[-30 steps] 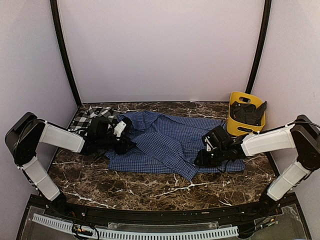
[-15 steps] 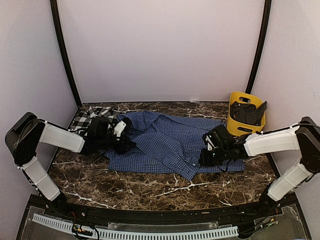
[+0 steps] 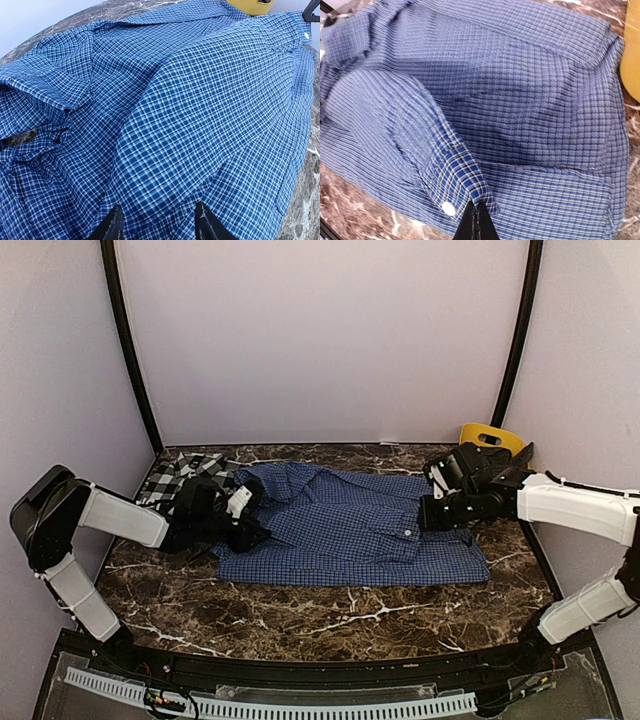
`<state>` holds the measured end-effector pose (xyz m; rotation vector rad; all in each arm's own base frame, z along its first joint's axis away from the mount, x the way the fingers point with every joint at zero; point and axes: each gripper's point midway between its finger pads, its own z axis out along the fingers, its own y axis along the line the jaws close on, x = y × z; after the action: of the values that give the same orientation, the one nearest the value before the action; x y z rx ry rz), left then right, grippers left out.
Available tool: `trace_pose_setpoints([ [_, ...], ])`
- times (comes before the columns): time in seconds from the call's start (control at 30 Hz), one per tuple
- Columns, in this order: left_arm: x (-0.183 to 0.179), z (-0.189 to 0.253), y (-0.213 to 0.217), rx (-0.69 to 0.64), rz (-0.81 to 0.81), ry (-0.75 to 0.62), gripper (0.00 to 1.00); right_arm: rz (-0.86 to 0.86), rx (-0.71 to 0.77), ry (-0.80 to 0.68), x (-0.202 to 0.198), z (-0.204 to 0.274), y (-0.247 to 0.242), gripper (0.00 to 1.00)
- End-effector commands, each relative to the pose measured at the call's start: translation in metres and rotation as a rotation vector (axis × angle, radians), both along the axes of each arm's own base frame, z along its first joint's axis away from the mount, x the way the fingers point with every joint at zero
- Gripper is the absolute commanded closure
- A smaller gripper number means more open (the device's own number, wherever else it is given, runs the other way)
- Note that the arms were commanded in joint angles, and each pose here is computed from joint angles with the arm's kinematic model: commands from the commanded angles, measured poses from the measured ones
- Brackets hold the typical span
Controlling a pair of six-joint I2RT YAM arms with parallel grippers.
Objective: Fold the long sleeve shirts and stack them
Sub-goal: Fold the sleeve of the 1/3-folded shirt.
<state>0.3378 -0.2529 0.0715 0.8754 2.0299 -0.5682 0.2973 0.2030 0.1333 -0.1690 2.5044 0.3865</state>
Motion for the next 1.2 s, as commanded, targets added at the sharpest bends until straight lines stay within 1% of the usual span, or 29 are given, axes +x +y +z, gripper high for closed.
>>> trace_pose_setpoints([
  [0.0,-0.011,0.014,-0.004,-0.036,-0.067,-0.03,0.52,-0.001,-0.125,0.077,-0.006,-0.019,-0.029,1.0],
  [0.1,-0.019,0.019,-0.008,-0.062,-0.108,-0.034,0.51,-0.018,-0.147,0.113,-0.005,-0.028,-0.043,1.0],
  [0.17,-0.021,0.022,-0.009,-0.075,-0.123,-0.04,0.49,-0.029,-0.162,0.131,-0.005,-0.033,-0.051,1.0],
  [0.3,-0.02,0.025,-0.01,-0.087,-0.119,-0.052,0.46,-0.047,-0.171,0.135,0.004,-0.037,-0.059,1.0],
  [0.47,-0.014,0.026,-0.004,-0.077,-0.074,-0.075,0.45,-0.02,-0.079,0.119,0.027,-0.043,-0.039,1.0],
  [0.53,-0.012,0.028,-0.003,-0.078,-0.059,-0.087,0.45,-0.016,-0.046,0.108,0.04,-0.043,-0.03,0.98],
  [0.63,-0.01,0.029,-0.002,-0.075,-0.049,-0.094,0.45,-0.015,-0.005,0.096,0.058,-0.043,-0.019,0.9],
  [0.7,-0.01,0.029,-0.001,-0.076,-0.043,-0.095,0.45,-0.028,0.007,0.092,0.066,-0.043,-0.016,0.8],
  [0.8,-0.009,0.029,0.0,-0.077,-0.034,-0.094,0.45,-0.04,0.061,0.083,0.065,-0.041,-0.011,0.62],
  [0.87,-0.008,0.031,0.001,-0.075,-0.024,-0.099,0.45,-0.052,0.099,0.086,0.058,-0.042,-0.011,0.55],
  [0.93,-0.008,0.032,0.002,-0.076,-0.017,-0.102,0.45,-0.078,0.13,0.086,0.049,-0.044,-0.014,0.51],
  [1.03,-0.008,0.034,0.002,-0.084,-0.015,-0.109,0.45,-0.106,0.165,0.093,0.034,-0.049,-0.019,0.47],
  [1.17,-0.007,0.034,0.001,-0.089,-0.015,-0.105,0.45,-0.137,0.188,0.111,0.02,-0.059,-0.025,0.46],
])
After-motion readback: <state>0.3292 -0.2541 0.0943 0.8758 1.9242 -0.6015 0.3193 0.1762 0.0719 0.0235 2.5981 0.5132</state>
